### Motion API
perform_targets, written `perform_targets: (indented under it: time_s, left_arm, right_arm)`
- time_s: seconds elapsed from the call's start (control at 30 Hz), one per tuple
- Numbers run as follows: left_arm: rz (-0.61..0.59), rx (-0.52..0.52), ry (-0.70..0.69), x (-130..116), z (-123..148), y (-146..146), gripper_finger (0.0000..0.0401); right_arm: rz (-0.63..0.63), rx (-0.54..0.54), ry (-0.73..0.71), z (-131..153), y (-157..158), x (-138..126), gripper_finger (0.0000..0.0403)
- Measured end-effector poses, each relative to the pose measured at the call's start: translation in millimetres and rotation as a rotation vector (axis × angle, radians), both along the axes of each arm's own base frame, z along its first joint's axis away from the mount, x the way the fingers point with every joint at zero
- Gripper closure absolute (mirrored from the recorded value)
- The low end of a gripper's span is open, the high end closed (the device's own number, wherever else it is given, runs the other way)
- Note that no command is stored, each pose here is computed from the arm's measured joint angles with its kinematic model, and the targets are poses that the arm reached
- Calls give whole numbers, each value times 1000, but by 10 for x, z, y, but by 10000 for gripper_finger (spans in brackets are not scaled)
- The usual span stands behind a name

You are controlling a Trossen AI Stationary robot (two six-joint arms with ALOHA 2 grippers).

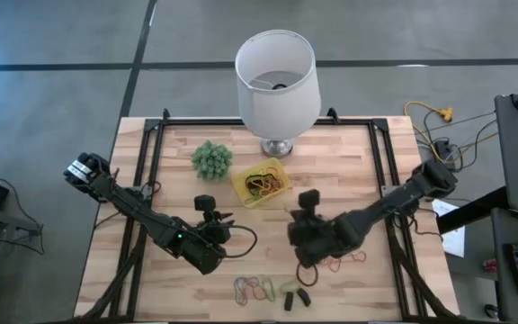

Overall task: Pick and place rubber bands into bin
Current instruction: Put the top right green rubber band into the yellow bin

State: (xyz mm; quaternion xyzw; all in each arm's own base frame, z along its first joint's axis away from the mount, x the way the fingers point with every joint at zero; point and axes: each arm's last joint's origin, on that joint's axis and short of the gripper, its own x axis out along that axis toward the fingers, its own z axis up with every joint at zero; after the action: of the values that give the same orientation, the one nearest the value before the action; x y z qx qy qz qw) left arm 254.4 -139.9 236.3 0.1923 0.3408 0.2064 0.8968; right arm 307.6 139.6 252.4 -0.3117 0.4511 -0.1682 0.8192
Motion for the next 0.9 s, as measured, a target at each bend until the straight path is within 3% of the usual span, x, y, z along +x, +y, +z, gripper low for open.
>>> perform_targets:
  time_s: [0.3, 0.67, 0.9]
  left_arm:
    - [0, -1, -2, 2, 1, -1, 316]
    - [3, 0, 1, -5, -17, 4, 316]
    - [-27, 41, 22, 7, -24, 11, 316]
  right_arm:
    - [7, -36, -104, 63, -533, 432, 394]
    - [-63, 305, -166, -219, -1579, 589, 394]
    - [-121, 548, -275, -421, -1994, 522, 394]
